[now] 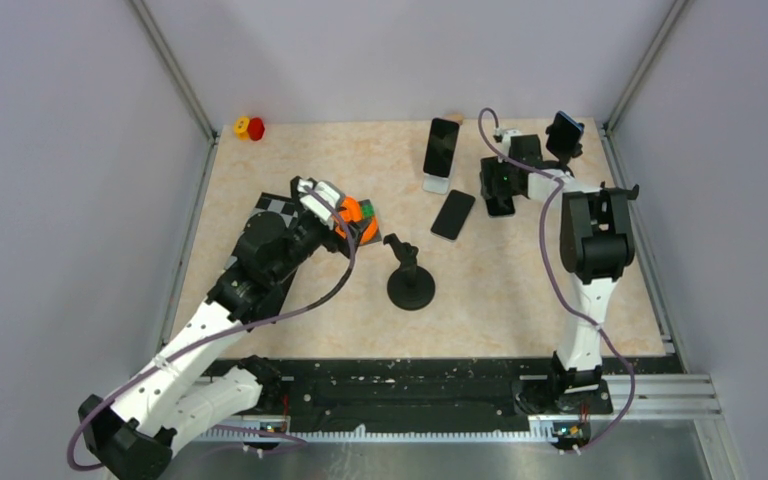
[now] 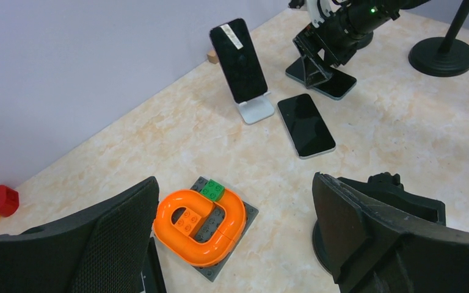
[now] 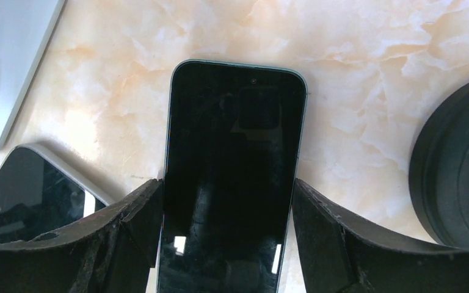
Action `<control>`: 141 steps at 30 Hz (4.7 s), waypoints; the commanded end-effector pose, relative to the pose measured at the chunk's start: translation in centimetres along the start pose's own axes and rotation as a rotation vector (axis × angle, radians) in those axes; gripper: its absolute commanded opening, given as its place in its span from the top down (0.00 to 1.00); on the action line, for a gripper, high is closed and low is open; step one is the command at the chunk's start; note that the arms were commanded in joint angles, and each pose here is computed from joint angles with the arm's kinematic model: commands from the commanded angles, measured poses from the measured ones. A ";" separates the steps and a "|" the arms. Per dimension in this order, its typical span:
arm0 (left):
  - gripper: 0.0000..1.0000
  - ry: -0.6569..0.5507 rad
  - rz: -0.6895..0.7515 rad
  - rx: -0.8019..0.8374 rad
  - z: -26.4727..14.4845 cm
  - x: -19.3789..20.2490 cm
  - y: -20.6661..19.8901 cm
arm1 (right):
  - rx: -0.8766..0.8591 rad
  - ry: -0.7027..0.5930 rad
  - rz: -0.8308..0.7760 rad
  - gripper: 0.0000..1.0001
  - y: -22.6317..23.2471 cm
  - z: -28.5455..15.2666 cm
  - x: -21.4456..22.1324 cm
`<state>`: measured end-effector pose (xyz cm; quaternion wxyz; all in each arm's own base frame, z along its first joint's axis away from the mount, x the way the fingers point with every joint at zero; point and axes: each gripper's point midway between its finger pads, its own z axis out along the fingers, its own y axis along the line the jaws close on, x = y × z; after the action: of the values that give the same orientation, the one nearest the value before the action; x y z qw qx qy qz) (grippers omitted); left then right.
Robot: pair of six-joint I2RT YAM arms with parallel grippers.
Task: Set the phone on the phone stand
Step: Pick up the phone at the center of the board.
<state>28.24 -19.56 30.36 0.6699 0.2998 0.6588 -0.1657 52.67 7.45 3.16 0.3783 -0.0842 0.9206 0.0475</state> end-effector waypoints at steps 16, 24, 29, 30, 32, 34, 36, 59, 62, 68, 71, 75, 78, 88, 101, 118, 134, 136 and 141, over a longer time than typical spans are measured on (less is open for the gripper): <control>0.01 -0.033 -0.042 -0.088 0.9 -3.4 2.4 | -0.100 -0.105 -0.100 0.88 1.8 -8.3 -3.8; 0.01 -0.015 -0.099 -0.024 2.3 -4.7 1.6 | -0.174 -0.223 -0.158 0.90 3.4 -13.3 -6.0; 0.01 -0.010 -0.150 0.031 3.5 -5.5 0.7 | -0.210 -0.311 -0.186 0.90 4.4 -17.0 -7.8; 0.01 -0.013 -0.160 0.048 3.7 -5.9 0.5 | -0.220 -0.321 -0.189 0.90 4.6 -17.6 -8.0; 0.01 -0.005 -0.180 0.087 4.2 -6.0 -0.2 | -0.244 -0.347 -0.194 0.91 5.2 -18.9 -8.5; 0.01 0.009 -0.196 0.133 4.7 -6.2 -0.9 | -0.283 -0.375 -0.197 0.91 6.0 -20.3 -9.0; 0.01 0.025 -0.250 0.175 5.3 -6.3 -1.7 | -0.321 -0.408 -0.197 0.91 6.8 -21.7 -9.5; 0.08 0.194 -0.839 0.480 17.9 -8.7 -7.8 | -0.560 -0.572 -0.293 0.96 13.0 -28.5 -8.3; 0.10 0.229 -0.863 0.451 19.6 -7.6 -8.2 | -0.579 -0.572 -0.294 0.96 13.5 -28.6 -8.2; 0.16 0.266 -0.904 0.411 21.6 -6.2 -8.4 | -0.598 -0.569 -0.295 0.97 13.9 -28.5 -7.8; 0.21 0.298 -0.928 0.410 22.3 -5.2 -9.0 | -0.596 -0.568 -0.295 0.97 13.8 -28.4 -7.7; 0.29 0.342 -0.961 0.421 22.9 -3.9 -10.2 | -0.593 -0.571 -0.298 0.98 13.8 -28.5 -7.7; 0.38 0.368 -0.974 0.429 23.2 -3.2 -11.0 | -0.588 -0.568 -0.298 0.98 13.7 -28.3 -7.6; 0.70 0.396 -1.030 0.483 23.5 -2.6 -12.5 | -0.567 -0.553 -0.299 0.98 13.4 -27.4 -7.3; 1.00 0.245 -0.965 0.614 21.6 -6.8 -9.9 | -0.660 -0.540 -0.367 0.24 14.6 -28.3 -6.5; 1.00 0.047 -0.503 0.965 11.2 -13.2 -9.4 | -0.889 -0.595 -0.452 0.11 17.3 -33.5 -5.8; 1.00 0.063 -0.426 1.028 9.4 -11.9 -11.6 | -1.261 -0.509 -0.408 0.35 20.9 -35.5 -3.1; 1.00 0.063 -0.423 1.032 9.4 -11.9 -12.0 | -1.279 -0.491 -0.394 0.40 21.2 -35.2 -2.9; 1.00 0.069 -0.426 1.017 9.7 -11.6 -12.4 | -1.336 -0.447 -0.370 0.52 22.0 -34.7 -2.3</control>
<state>28.35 -37.29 36.62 0.3348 0.4306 0.5950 -0.5903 27.08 23.19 29.77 0.4416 -0.4222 0.5903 0.5276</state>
